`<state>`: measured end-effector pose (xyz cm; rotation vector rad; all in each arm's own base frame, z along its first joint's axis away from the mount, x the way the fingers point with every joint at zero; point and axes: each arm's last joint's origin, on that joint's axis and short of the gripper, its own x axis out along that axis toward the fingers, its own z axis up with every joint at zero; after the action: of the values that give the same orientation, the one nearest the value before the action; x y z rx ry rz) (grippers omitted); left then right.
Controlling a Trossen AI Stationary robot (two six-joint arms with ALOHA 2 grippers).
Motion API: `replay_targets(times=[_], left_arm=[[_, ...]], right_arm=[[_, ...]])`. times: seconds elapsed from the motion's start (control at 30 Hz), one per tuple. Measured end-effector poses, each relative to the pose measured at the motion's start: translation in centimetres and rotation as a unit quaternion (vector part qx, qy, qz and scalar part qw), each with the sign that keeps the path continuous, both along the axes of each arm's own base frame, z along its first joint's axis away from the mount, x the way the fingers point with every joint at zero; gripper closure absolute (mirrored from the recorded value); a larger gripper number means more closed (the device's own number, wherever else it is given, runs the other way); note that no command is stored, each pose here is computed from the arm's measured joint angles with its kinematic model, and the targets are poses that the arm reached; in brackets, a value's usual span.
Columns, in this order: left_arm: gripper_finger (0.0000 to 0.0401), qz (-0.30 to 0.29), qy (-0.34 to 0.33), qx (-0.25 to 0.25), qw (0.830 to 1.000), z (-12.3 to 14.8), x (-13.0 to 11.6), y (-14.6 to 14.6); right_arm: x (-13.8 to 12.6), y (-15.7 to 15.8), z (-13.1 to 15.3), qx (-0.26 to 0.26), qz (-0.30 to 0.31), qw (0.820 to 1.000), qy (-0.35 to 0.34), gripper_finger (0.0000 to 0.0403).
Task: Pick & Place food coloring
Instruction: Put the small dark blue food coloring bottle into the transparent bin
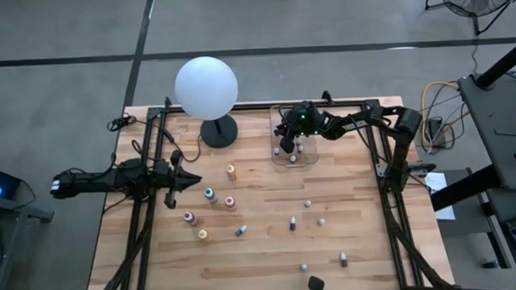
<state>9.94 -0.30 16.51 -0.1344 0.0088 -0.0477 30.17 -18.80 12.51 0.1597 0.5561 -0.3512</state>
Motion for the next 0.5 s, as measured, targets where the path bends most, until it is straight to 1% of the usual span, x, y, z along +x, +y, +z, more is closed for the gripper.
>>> replay_targets(times=[0.4,0.5], left_arm=[[0.0401,0.000,0.000,0.000,1.000,-0.01,0.00,0.00],[0.0401,0.000,0.000,0.000,1.000,-0.01,0.00,0.00]], right_arm=[[0.12,0.11,-0.87,0.015,0.008,1.000,0.006,0.0349],[0.14,0.14,-0.86,0.032,-0.002,1.000,0.000,0.0346]])
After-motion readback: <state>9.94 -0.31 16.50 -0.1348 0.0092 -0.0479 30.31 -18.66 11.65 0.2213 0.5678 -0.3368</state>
